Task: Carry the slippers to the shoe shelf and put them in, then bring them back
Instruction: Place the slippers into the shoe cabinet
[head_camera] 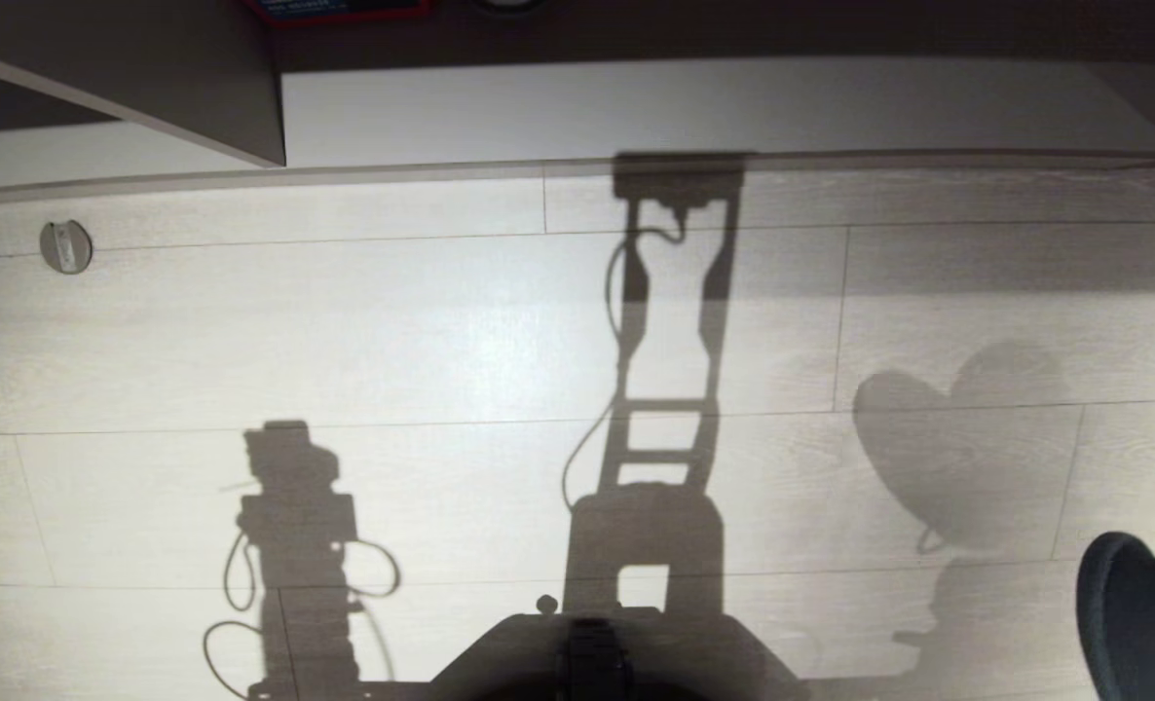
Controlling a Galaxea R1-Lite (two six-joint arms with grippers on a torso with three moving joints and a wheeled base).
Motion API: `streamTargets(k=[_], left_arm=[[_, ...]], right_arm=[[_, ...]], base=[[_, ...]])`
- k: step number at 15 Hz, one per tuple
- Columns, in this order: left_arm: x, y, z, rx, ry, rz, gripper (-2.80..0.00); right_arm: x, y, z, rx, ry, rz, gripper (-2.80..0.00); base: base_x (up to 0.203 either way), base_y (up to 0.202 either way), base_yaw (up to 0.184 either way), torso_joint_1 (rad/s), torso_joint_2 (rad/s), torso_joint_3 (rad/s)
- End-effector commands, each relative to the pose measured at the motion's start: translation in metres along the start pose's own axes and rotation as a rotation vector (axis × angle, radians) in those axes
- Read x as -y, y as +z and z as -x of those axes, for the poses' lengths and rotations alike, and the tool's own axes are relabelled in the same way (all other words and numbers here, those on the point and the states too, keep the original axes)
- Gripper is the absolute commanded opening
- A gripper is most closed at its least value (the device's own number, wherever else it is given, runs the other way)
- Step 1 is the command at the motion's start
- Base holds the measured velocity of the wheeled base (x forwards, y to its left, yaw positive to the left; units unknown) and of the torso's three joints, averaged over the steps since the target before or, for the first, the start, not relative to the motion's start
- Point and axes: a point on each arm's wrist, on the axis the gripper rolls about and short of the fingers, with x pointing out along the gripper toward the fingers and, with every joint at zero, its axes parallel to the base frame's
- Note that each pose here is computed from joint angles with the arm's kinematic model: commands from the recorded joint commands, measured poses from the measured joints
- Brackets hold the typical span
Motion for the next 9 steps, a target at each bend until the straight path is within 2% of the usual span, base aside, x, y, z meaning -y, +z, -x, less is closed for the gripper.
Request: streamTargets(k=[1,5,9], left_arm=[[0.000,0.000,0.000,0.001,0.000,0.000,-2.80],[0.000,0.000,0.000,0.001,0.000,0.000,-2.80],[0.000,0.000,0.000,0.001,0.000,0.000,-2.80]], right_arm=[[0.001,0.023,-0.007,-0.010,0.004,-0.010,-2.80],[0.003,0.063,-0.050,-0.059,0.012,-0.059,-2.80],[0.006,0.085,-0.108,0.027,0.006,-0.051,-2.80]], base=[[0.000,0.000,0.000,0.000,0.00,0.000],[0.000,0.000,0.000,0.000,0.00,0.000],[0.000,0.000,0.000,0.000,0.00,0.000]])
